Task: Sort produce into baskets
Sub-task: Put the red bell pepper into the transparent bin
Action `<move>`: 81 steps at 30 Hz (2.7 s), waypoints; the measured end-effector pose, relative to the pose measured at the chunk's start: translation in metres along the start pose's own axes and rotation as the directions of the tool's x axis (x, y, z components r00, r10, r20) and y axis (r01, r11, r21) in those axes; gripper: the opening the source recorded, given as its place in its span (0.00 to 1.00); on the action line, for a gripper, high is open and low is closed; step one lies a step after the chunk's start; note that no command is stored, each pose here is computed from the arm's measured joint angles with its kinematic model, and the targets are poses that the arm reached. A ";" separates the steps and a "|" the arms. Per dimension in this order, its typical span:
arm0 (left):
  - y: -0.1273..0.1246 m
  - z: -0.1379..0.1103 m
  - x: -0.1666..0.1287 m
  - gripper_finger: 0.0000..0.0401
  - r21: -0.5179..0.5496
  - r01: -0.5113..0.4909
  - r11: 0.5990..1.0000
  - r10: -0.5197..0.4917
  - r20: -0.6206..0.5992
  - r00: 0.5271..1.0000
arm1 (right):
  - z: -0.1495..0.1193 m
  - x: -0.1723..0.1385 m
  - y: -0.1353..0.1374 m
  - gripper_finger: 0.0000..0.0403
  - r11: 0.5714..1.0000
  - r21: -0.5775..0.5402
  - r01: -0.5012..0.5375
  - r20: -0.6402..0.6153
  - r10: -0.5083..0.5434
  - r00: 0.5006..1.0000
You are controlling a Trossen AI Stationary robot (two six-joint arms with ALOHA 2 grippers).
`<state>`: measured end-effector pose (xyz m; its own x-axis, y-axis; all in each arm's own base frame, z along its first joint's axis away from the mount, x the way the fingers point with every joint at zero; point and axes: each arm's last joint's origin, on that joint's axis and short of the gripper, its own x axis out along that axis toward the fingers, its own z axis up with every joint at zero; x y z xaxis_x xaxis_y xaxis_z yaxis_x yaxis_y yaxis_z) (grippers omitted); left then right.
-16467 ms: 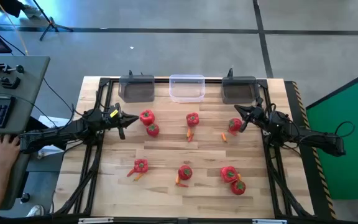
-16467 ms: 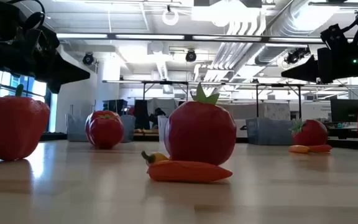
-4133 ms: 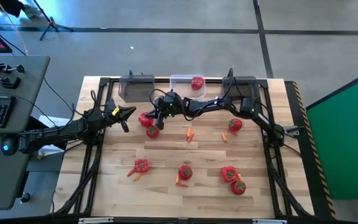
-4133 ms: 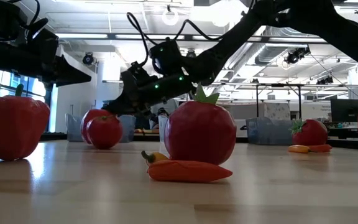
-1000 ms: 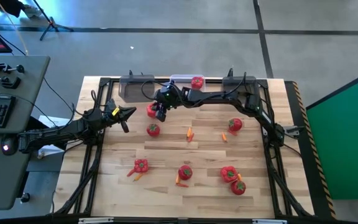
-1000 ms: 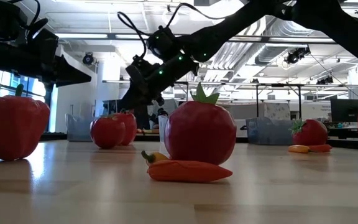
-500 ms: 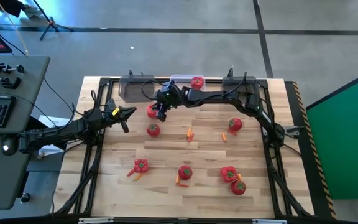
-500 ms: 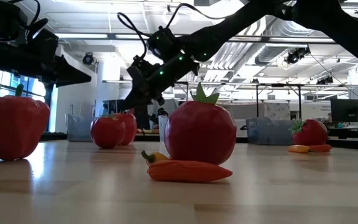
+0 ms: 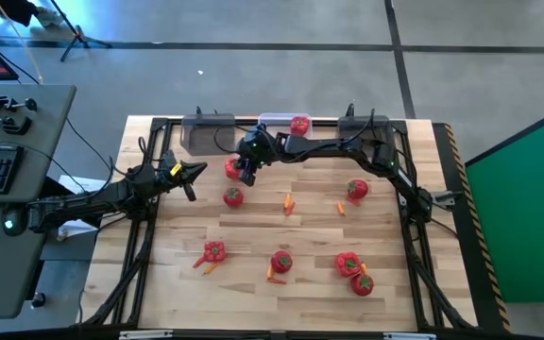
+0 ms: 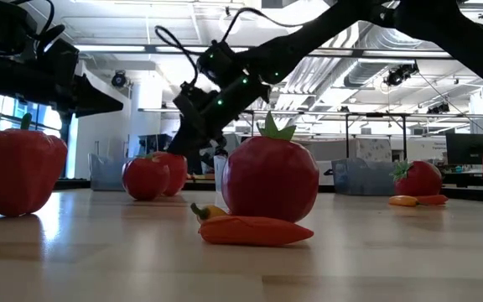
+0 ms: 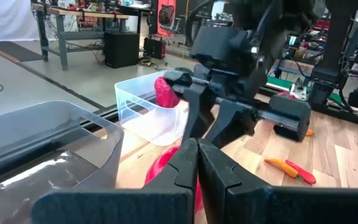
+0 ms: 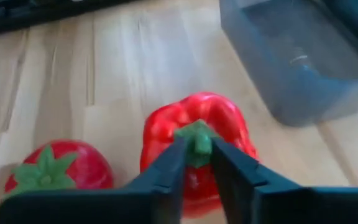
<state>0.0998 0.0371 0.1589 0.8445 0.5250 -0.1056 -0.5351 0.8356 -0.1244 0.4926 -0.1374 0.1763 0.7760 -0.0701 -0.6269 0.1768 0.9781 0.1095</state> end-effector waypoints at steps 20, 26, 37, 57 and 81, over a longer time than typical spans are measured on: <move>-0.001 0.000 0.000 0.00 0.000 0.028 1.000 -0.028 -0.008 1.000 | 0.004 0.006 -0.001 0.33 1.000 -0.012 0.008 0.085 -0.007 0.996; -0.001 -0.001 0.000 0.00 0.000 0.030 1.000 -0.030 -0.009 1.000 | 0.000 0.011 -0.002 0.33 1.000 -0.010 0.007 0.077 -0.006 0.997; -0.001 -0.001 0.000 0.00 0.000 0.034 0.999 -0.034 -0.011 0.999 | 0.002 0.011 -0.002 0.03 1.000 -0.026 0.007 0.097 -0.005 0.995; -0.001 -0.001 0.000 0.00 0.001 0.034 0.999 -0.034 -0.010 0.999 | 0.056 -0.095 -0.034 0.01 0.982 -0.052 0.183 0.145 -0.174 0.974; -0.001 -0.001 0.000 0.00 0.001 0.034 0.999 -0.034 -0.010 0.999 | 0.017 -0.101 -0.130 0.00 0.989 -0.069 0.132 -0.039 -0.135 0.990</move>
<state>0.1004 0.0361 0.1584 0.8621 0.4944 -0.1112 -0.5057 0.8533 -0.1272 0.4019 -0.2610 0.2384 0.7211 -0.1935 -0.6653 0.2350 0.9716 -0.0279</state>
